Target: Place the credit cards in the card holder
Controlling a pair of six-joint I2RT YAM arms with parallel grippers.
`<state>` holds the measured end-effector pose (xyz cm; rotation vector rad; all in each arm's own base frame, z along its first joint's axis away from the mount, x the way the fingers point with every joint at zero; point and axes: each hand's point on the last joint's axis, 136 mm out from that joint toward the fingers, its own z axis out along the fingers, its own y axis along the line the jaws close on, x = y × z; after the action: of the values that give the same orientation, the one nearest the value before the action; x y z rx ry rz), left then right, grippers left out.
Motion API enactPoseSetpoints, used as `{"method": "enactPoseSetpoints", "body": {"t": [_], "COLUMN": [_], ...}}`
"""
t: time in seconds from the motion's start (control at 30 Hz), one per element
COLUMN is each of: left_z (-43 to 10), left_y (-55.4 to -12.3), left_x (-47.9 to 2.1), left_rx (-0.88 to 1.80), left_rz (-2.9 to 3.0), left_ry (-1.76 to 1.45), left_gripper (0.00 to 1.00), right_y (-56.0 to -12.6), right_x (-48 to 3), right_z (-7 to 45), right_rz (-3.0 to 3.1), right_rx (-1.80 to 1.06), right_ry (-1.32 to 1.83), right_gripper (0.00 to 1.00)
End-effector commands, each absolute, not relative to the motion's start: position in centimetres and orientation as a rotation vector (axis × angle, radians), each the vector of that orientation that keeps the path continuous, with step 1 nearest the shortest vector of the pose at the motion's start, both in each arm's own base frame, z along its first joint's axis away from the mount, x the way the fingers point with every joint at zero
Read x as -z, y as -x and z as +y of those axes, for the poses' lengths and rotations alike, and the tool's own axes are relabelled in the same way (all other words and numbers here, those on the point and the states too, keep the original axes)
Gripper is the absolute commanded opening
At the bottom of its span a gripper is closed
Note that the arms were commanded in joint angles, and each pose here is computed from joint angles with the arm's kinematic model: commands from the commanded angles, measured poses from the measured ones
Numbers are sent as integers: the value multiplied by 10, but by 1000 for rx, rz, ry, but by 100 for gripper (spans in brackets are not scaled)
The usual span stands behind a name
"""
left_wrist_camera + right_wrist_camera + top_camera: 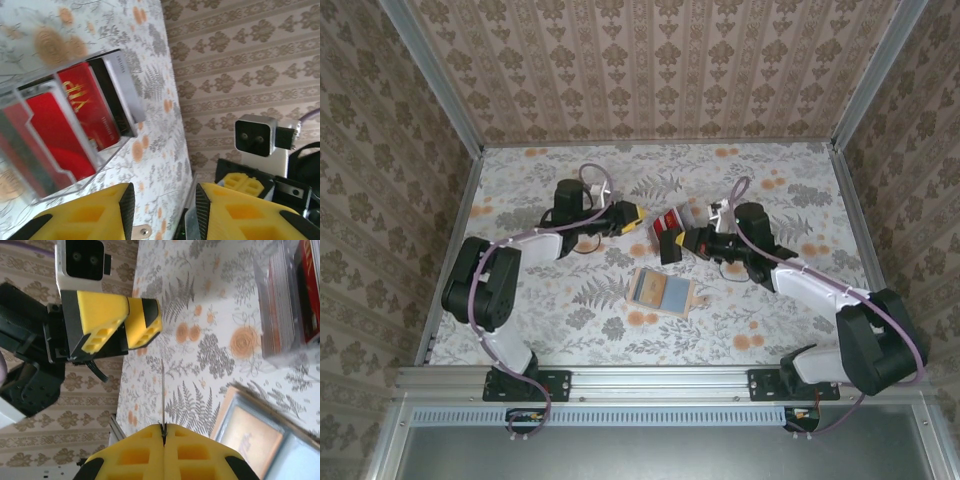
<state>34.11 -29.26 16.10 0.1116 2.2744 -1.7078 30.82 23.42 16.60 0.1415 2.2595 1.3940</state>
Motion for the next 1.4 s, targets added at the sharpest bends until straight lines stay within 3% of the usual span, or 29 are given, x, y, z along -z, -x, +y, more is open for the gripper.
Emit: {"method": "enactPoseSetpoints", "body": {"t": [0.0, 0.4, 0.67, 1.37], "left_z": [-281, -257, -254, -270], "left_y": [-331, -290, -274, -249], "left_x": [-152, -86, -59, -31], "left_rx": [1602, 1474, 1474, 1460], "left_rz": [2301, 2491, 2560, 2651], "left_ry": [-158, -116, -84, -109], "left_gripper": [40, 40, 39, 38], "right_y": [-302, -264, -251, -247], "right_x": [-158, -94, -62, -51], "right_z": [231, 241, 239, 227], "right_rz": [2239, 2303, 2317, 2310], "right_rx": [-1291, -1061, -1075, -1177], "right_ry": [-167, -218, -339, -518], "right_gripper": [0, 0, 0, 0]}}
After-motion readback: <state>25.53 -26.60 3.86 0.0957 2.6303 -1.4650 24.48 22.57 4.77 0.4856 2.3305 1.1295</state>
